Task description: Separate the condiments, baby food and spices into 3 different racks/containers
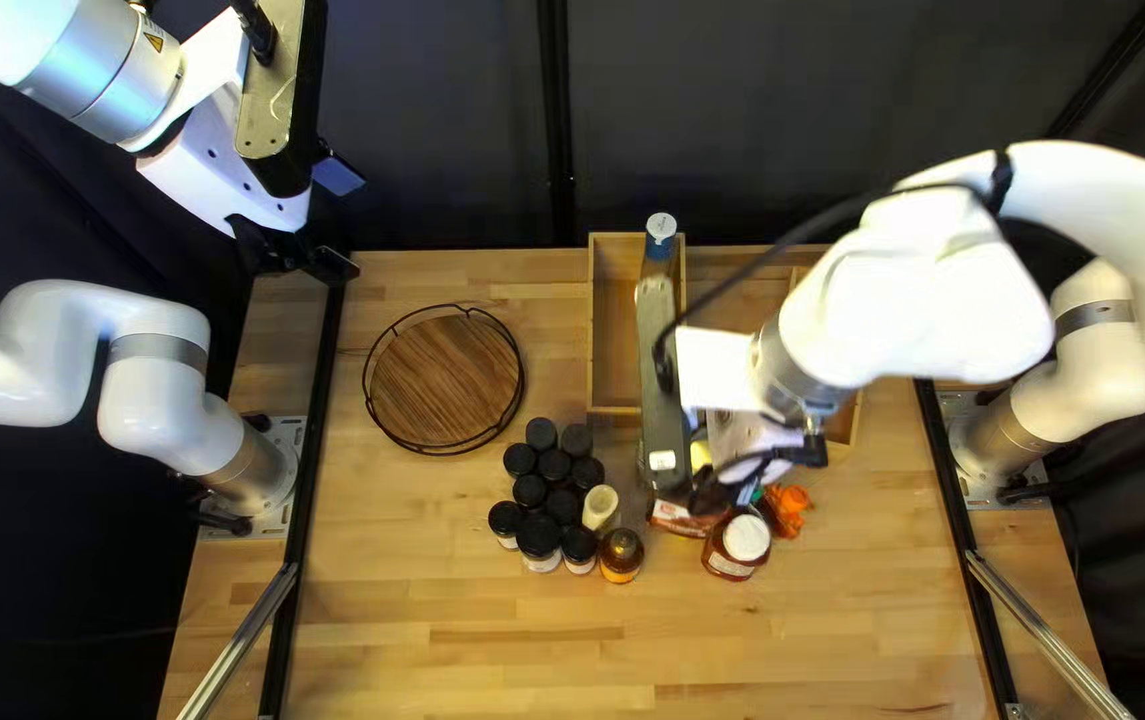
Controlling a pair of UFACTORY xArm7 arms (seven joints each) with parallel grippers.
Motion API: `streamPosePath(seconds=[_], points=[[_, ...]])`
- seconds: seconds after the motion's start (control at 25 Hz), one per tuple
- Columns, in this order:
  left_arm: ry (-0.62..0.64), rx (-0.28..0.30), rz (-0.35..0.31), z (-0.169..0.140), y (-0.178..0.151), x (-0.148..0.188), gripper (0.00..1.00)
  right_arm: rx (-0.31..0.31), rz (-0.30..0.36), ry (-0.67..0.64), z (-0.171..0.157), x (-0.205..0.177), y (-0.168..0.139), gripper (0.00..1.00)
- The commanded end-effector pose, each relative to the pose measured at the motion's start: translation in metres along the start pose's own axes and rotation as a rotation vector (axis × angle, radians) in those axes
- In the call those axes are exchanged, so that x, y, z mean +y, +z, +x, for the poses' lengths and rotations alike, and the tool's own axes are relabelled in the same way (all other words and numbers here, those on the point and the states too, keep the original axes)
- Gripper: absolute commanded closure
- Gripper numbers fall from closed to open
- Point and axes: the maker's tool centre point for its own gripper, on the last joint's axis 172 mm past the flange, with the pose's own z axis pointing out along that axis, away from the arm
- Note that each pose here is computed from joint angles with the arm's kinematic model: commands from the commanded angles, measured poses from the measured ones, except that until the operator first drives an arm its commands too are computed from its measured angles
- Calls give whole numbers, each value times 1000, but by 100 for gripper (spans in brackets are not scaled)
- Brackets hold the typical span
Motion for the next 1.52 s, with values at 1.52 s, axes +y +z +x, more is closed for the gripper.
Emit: streamPosePath(seconds=[1.52], points=[[0,0,0,0,0,0,0,4,-513,841,67,287,130,100]])
